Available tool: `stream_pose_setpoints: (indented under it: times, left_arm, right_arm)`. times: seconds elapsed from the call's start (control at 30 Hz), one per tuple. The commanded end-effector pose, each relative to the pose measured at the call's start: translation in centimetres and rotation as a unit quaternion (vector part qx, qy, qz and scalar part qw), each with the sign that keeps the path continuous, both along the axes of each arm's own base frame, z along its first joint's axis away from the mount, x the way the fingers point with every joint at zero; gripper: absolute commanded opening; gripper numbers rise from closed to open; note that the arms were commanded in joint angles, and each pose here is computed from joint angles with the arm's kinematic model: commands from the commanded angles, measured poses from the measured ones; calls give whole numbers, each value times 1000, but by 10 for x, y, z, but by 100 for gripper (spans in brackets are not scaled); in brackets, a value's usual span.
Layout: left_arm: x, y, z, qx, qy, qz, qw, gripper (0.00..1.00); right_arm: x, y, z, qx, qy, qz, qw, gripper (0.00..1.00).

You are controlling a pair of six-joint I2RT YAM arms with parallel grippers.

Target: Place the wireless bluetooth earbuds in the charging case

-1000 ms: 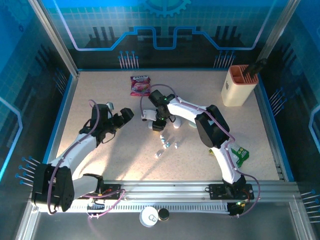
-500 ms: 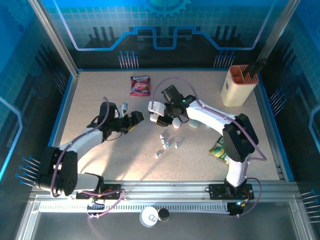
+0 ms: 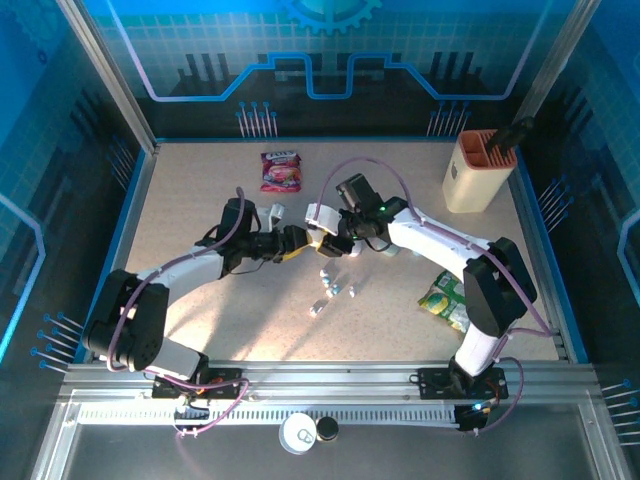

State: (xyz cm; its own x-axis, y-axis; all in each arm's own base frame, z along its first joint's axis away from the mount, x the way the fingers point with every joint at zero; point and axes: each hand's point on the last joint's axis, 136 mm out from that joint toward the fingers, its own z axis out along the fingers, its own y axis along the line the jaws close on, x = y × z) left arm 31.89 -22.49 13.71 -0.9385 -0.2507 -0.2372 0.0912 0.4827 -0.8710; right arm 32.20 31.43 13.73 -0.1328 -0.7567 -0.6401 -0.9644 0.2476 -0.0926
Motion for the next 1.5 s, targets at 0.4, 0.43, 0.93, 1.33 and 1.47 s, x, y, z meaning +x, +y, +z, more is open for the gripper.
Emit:
stream_pose_setpoints:
  times: [0.4,0.43,0.93,1.33,1.47]
  left_arm:
    - [10,-28,17,-38,-17,-43,998,35]
    - [10,-30,18,-42,-18,-47,998,28]
    - [-8,-27,99,-67,-291,-91,950,16]
    - [-51,-37,164,-84,-485,-134,860,16]
    - [-56,-40,165,-83,-495,-139,854,15]
  right_arm:
    - [-8,14,6,54,31,18,998,40]
    - [-8,13,7,56,31,16,998,40]
    - [-32,-11,104,277,106,22,955,77]
    - [-38,-35,176,416,213,27,884,63]
    - [-47,-33,185,430,208,56,877,56]
